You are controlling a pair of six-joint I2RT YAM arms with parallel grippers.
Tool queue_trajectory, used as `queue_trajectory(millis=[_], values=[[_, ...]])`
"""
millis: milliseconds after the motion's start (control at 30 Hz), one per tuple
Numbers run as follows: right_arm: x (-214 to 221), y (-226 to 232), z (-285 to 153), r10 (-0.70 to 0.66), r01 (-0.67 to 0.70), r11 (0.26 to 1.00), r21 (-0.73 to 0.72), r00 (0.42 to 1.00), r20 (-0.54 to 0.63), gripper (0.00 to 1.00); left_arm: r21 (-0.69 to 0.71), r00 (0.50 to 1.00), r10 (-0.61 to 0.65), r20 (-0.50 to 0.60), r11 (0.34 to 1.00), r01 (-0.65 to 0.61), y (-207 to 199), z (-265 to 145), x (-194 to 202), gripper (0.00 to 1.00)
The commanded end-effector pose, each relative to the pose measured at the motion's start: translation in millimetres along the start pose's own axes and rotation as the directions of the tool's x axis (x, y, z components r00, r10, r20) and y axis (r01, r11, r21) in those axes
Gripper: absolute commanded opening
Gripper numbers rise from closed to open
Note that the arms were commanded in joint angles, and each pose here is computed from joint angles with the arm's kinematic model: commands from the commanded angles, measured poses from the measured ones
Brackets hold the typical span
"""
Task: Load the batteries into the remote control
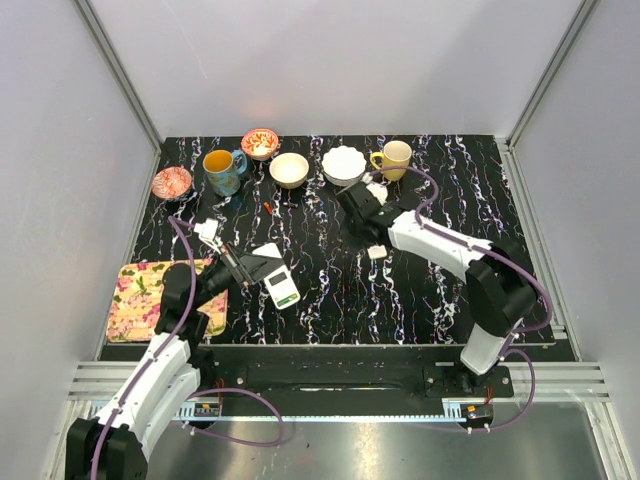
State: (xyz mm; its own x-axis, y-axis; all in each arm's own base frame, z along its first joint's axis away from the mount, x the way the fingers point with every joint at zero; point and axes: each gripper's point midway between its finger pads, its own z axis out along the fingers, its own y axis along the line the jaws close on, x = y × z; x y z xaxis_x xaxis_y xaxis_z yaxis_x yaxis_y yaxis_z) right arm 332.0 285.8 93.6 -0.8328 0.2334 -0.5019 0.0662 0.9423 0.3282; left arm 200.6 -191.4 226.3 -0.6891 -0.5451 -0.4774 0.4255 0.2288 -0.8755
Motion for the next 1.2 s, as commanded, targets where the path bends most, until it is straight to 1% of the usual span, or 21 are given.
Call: queue_trajectory(millis=[0, 33, 133, 167, 200, 233, 267, 367, 433, 533, 600, 633, 667, 700, 833, 967, 1033, 1067, 1167], values=[[-9.8, -1.1, -11.8, 0.568, -0.575, 0.809, 0.124, 0.818, 0.084, 0.0, 0.069, 0.999, 0.039, 0.039, 0.997, -0.041, -25.1, 0.6, -10.7, 0.0], [-1.4, -12.5, -10.5, 0.624, -0.631, 0.752, 0.193, 0.775, 0.102, 0.0, 0.07, 0.999, 0.031, 0.038, 0.997, -0.033, -25.5, 1.0, -10.6, 0.0], [19.5, -34.8, -2.1, 0.697, -0.7, 0.634, 0.329, 0.701, 0.147, 0.0, 0.077, 0.999, 0.019, 0.049, 0.997, -0.023, -27.9, 2.4, -11.9, 0.0], [29.1, -40.7, 3.4, 0.746, -0.744, 0.564, 0.357, 0.645, 0.166, 0.0, 0.079, 0.998, 0.017, 0.053, 0.997, -0.022, -28.5, 2.6, -12.5, 0.0], [33.0, -42.9, 5.4, 0.764, -0.759, 0.535, 0.37, 0.622, 0.172, 0.0, 0.081, 0.999, 0.016, 0.052, 0.997, -0.021, -29.8, 3.3, -12.9, 0.0], [38.2, -44.7, 6.5, 0.774, -0.766, 0.515, 0.385, 0.609, 0.175, 0.0, 0.083, 0.999, 0.017, 0.051, 0.996, -0.021, -30.9, 3.7, -13.1, 0.0], [39.9, -46.5, 9.6, 0.789, -0.784, 0.478, 0.396, 0.581, 0.199, 0.0, 0.083, 0.999, 0.016, 0.049, 0.996, -0.02, -31.1, 4.0, -12.9, 0.0], [42.4, -53.0, 10.5, 0.779, -0.779, 0.441, 0.446, 0.579, 0.242, 0.0, 0.086, 0.999, 0.019, 0.039, 0.996, -0.022, -33.3, 4.9, -11.1, 0.0], [46.3, -56.3, 8.3, 0.762, -0.753, 0.44, 0.489, 0.601, 0.241, 0.0, 0.081, 0.999, 0.019, 0.034, 0.996, -0.021, -32.2, 5.5, -9.7, 0.0], [48.9, -55.4, 11.3, 0.733, -0.711, 0.46, 0.532, 0.642, 0.225, 0.01, 0.077, 0.999, 0.026, 0.027, 0.997, -0.028, -31.1, 5.2, -7.0, 0.0], [53.8, -57.4, 15.6, 0.731, -0.699, 0.456, 0.551, 0.648, 0.216, 0.02, 0.08, 0.999, 0.03, 0.021, 0.996, -0.031, -31.8, 5.0, -6.0, 0.0], [56.0, -57.1, 16.4, 0.732, -0.691, 0.461, 0.557, 0.651, 0.202, 0.08, 0.081, 0.999, 0.033, 0.019, 0.996, -0.034, -32.0, 5.0, -5.4, 0.0], [61.5, -59.5, 19.6, 0.728, -0.679, 0.46, 0.573, 0.658, 0.195, 0.18, 0.085, 0.999, 0.036, 0.016, 0.996, -0.038, -33.3, 4.6, -4.9, 0.0], [64.6, -59.4, 21.5, 0.729, -0.672, 0.461, 0.579, 0.659, 0.184, 0.21, 0.085, 0.999, 0.041, 0.015, 0.995, -0.042, -33.8, 4.7, -5.1, 0.0], [73.6, -63.9, 26.2, 0.723, -0.651, 0.466, 0.6, 0.67, 0.165, 0.23, 0.077, 0.999, 0.046, 0.008, 0.996, -0.047, -32.0, 4.7, -3.8, 0.0], [76.6, -64.7, 29.5, 0.719, -0.639, 0.481, 0.6, 0.679, 0.147, 0.29, 0.072, 0.999, 0.039, 0.002, 0.997, -0.039, -29.6, 4.8, -1.9, 0.0], [72.2, -63.0, 28.7, 0.704, -0.63, 0.508, 0.587, 0.697, 0.139, 0.32, 0.072, 0.999, 0.04, -0.001, 0.997, -0.04, -29.5, 4.7, -1.3, 0.0], [65.8, -58.2, 25.5, 0.695, -0.63, 0.531, 0.566, 0.706, 0.133, 0.32, 0.075, 0.999, 0.043, -0.004, 0.996, -0.042, -30.6, 4.6, -1.1, 0.0], [45.5, -48.4, 16.2, 0.648, -0.609, 0.611, 0.506, 0.752, 0.122, 0.39, 0.074, 0.999, 0.049, -0.008, 0.996, -0.048, -31.4, 4.6, -1.1, 0.0]])
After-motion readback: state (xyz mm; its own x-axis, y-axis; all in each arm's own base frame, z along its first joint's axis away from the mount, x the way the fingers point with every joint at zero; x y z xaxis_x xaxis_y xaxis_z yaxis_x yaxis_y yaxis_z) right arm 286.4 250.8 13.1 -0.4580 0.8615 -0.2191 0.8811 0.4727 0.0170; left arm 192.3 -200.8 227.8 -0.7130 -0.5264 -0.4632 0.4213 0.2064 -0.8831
